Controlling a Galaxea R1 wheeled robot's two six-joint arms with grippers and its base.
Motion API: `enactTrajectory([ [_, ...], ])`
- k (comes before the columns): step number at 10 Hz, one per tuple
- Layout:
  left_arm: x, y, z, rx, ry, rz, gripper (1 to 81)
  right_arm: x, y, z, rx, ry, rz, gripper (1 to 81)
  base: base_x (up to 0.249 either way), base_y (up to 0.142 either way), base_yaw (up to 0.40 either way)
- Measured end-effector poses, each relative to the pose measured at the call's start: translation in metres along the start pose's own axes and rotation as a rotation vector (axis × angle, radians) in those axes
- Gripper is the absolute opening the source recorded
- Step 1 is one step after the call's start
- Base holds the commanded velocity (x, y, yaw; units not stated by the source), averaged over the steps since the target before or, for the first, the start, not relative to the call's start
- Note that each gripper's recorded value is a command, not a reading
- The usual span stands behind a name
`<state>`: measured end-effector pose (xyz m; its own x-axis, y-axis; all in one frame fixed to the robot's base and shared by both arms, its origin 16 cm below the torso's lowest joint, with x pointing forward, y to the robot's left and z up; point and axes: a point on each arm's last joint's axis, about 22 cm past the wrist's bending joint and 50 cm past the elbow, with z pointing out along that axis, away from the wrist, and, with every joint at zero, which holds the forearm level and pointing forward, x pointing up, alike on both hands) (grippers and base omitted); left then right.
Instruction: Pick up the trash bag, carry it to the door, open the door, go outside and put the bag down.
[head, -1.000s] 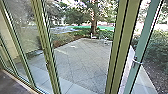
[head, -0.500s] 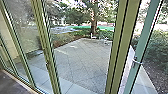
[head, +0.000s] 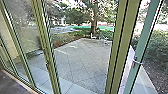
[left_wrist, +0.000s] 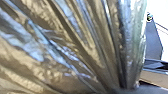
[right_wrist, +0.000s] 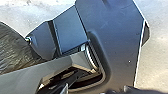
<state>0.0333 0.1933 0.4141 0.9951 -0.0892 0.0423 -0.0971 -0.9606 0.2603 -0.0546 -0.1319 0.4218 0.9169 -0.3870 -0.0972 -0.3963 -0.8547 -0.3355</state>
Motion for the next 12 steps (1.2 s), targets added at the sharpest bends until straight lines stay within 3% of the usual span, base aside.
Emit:
enactTrajectory([
  [1,-0.0002,0.0068,0.0013,-0.009,-0.001,0.002,1.0,0.002,-0.001,0.0001,0.001,0.003,-0.006,81.1,0.0,0.0,0.0],
  [7,-0.0014,0.0057,0.0009,-0.01,-0.006,0.009,1.0,0.0021,-0.0078,0.0016,0.01,0.003,-0.023,81.1,0.0,0.0,0.0],
  [9,-0.0022,0.0044,0.0006,-0.01,-0.01,0.031,1.0,0.0019,-0.0081,0.0017,0.01,0.003,-0.024,81.1,0.0,0.0,0.0],
  [12,-0.004,0.0047,0.0004,-0.014,-0.018,0.035,1.0,0.002,-0.0083,0.0017,0.01,0.004,-0.025,81.1,0.0,0.0,-0.143],
])
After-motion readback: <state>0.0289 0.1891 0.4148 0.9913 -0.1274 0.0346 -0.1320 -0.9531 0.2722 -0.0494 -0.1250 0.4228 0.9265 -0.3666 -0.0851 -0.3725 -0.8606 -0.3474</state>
